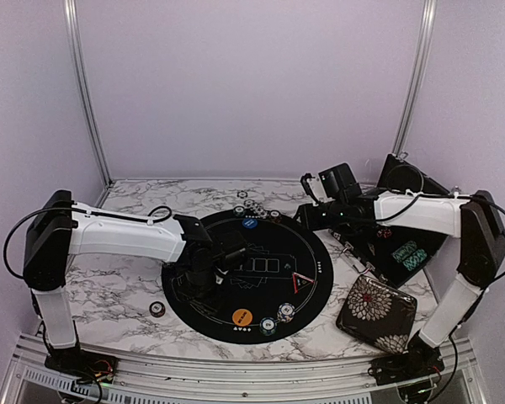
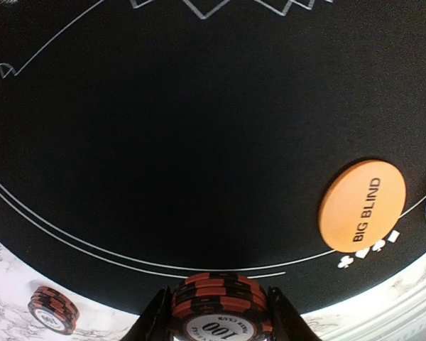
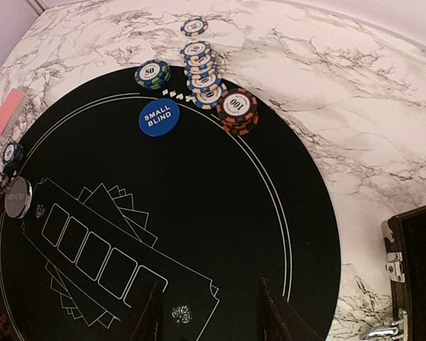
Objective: Distribute texas hold em gaming equipment
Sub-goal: Place the poker chips pile at the big blind area.
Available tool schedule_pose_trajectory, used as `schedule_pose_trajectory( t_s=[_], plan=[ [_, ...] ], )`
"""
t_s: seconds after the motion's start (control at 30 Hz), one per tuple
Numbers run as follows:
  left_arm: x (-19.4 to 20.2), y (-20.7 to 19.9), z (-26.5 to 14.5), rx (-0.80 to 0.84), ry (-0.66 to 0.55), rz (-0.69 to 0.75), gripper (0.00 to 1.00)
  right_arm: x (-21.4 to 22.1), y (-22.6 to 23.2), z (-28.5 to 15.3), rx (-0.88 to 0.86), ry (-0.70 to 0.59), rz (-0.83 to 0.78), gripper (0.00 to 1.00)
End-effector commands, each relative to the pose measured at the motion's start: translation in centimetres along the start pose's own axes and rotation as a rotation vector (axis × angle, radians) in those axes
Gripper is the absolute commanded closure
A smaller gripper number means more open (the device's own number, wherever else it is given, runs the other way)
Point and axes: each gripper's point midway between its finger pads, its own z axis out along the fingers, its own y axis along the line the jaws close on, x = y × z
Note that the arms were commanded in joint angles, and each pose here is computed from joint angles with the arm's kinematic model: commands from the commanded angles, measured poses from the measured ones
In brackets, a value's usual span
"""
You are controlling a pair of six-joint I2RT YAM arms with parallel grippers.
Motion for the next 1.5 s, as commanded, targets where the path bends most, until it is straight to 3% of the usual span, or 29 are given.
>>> schedule_pose_trajectory(
  t_s=[0.0, 0.57, 1.47],
  plan=[
    [0.5, -2.2, 0.2, 0.002, 0.025, 0.021, 0.6, -1.3, -0.1, -1.4, -0.001, -0.051, -0.007, 0.58],
    [2.1, -7.7, 1.6, 0.022, 0.032, 0.069, 0.6, -0.9, 0.3, -2.2, -0.03, -0.062, -0.017, 0.58],
    [2.1, -9.1, 2.1, 0.034, 0.022, 0.082, 0.55, -0.9, 0.4, -2.2, -0.036, -0.064, -0.018, 0.58]
  ],
)
